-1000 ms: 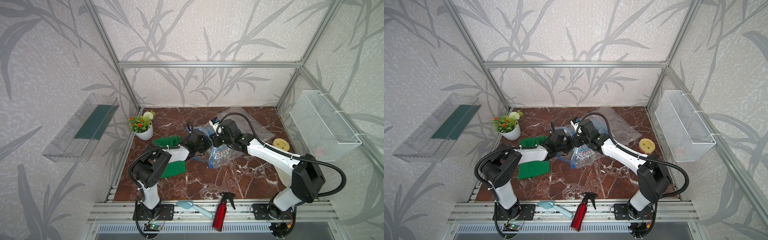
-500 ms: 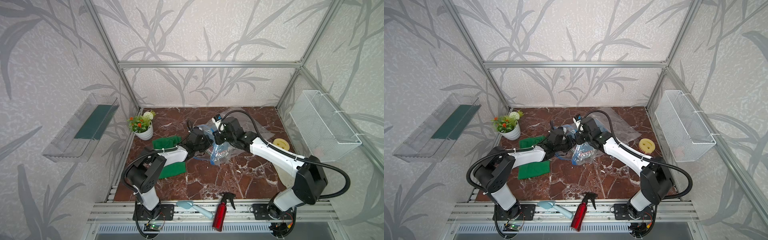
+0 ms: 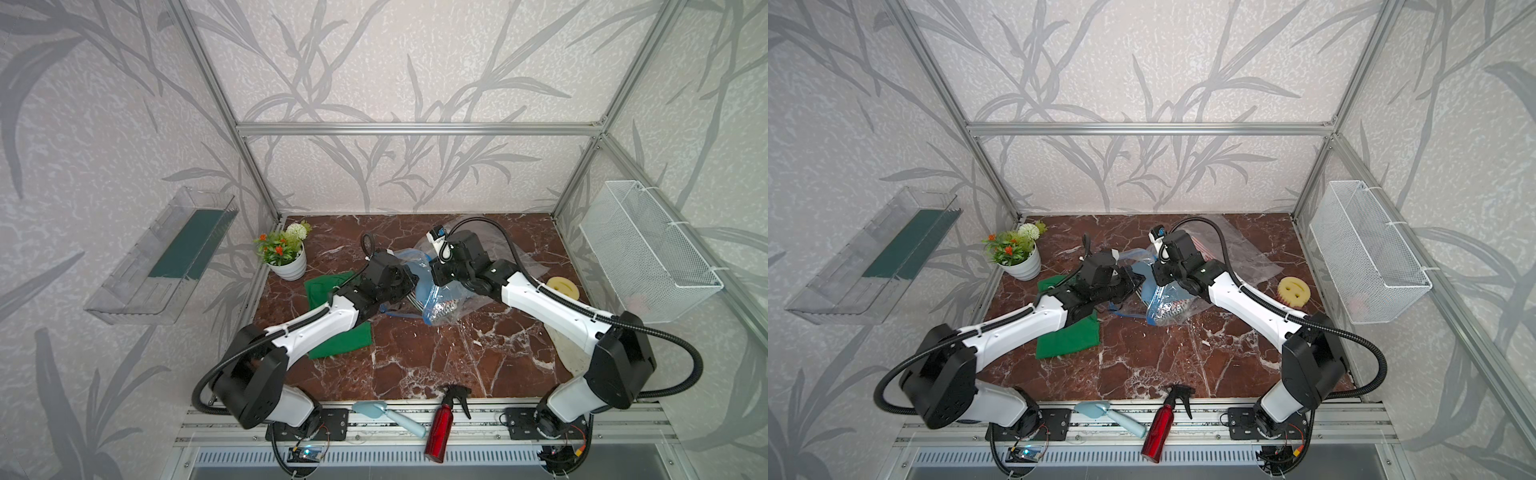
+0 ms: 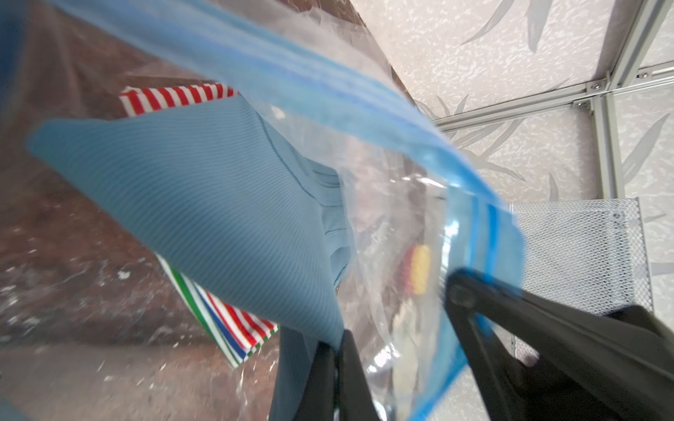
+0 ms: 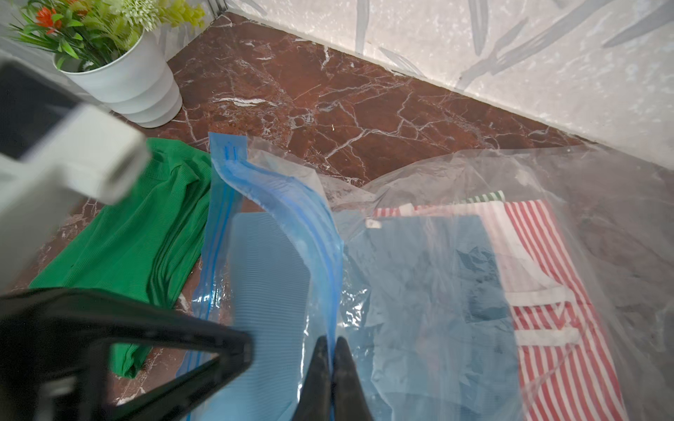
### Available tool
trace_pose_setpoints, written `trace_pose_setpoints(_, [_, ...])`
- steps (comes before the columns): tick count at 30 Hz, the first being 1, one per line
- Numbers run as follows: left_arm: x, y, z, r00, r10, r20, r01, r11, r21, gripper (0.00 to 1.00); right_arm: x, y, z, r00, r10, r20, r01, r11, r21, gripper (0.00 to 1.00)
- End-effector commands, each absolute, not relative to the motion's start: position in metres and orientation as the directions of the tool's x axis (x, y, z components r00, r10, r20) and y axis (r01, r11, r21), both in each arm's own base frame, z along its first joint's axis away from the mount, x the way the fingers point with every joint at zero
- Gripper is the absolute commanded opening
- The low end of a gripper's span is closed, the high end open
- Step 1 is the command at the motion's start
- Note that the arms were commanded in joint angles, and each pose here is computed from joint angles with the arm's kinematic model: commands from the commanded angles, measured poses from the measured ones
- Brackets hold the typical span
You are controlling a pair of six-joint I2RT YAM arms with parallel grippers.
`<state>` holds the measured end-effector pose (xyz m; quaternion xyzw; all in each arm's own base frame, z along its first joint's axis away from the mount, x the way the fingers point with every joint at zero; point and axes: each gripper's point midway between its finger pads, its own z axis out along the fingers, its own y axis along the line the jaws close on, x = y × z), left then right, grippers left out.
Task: Take the tank top out of the vacuum bag
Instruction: Take out the tank top from the vacuum bag.
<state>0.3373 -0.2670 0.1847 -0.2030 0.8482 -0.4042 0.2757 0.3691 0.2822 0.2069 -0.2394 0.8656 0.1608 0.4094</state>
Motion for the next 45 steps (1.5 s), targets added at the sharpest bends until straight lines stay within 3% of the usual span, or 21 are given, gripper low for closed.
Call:
trace_pose_setpoints(1, [0.321, -0.234, 0.161, -0.749, -0.590, -0.303, -0.247, 0.672, -0.698, 0.00, 0.368, 0.275, 0.197, -0.567, -0.292, -0.770, -0.534, 0.842, 0.074, 0.00])
trace_pose_setpoints(21, [0.295, -0.217, 0.077, -0.751, -0.634, -0.183, -0.393, 0.653, -0.647, 0.00, 0.353, 0.279, 0.172, -0.624, -0.280, -0.729, -0.543, 0.827, 0.147, 0.00])
trace_pose_setpoints(22, [0.294, -0.218, 0.077, -0.754, -0.631, -0.182, -0.393, 0.655, -0.646, 0.02, 0.353, 0.279, 0.172, -0.626, -0.280, -0.728, -0.544, 0.826, 0.150, 0.00])
trace_pose_setpoints(25, [0.293, -0.216, 0.076, -0.749, -0.637, -0.181, -0.400, 0.653, -0.643, 0.21, 0.353, 0.280, 0.172, -0.625, -0.280, -0.728, -0.545, 0.825, 0.151, 0.00])
trace_pose_setpoints(31, [0.288, -0.205, 0.067, -0.723, -0.671, -0.164, -0.455, 0.641, -0.618, 0.43, 0.354, 0.281, 0.172, -0.626, -0.281, -0.727, -0.546, 0.824, 0.152, 0.00])
trace_pose_setpoints(36, [0.294, -0.202, 0.064, -0.709, -0.691, -0.140, -0.478, 0.617, -0.626, 0.48, 0.353, 0.281, 0.173, -0.626, -0.281, -0.727, -0.549, 0.821, 0.156, 0.00])
trace_pose_setpoints(45, [0.308, -0.208, 0.056, -0.692, -0.720, -0.055, -0.524, 0.553, -0.648, 0.50, 0.351, 0.281, 0.172, -0.630, -0.275, -0.727, -0.549, 0.819, 0.166, 0.00])
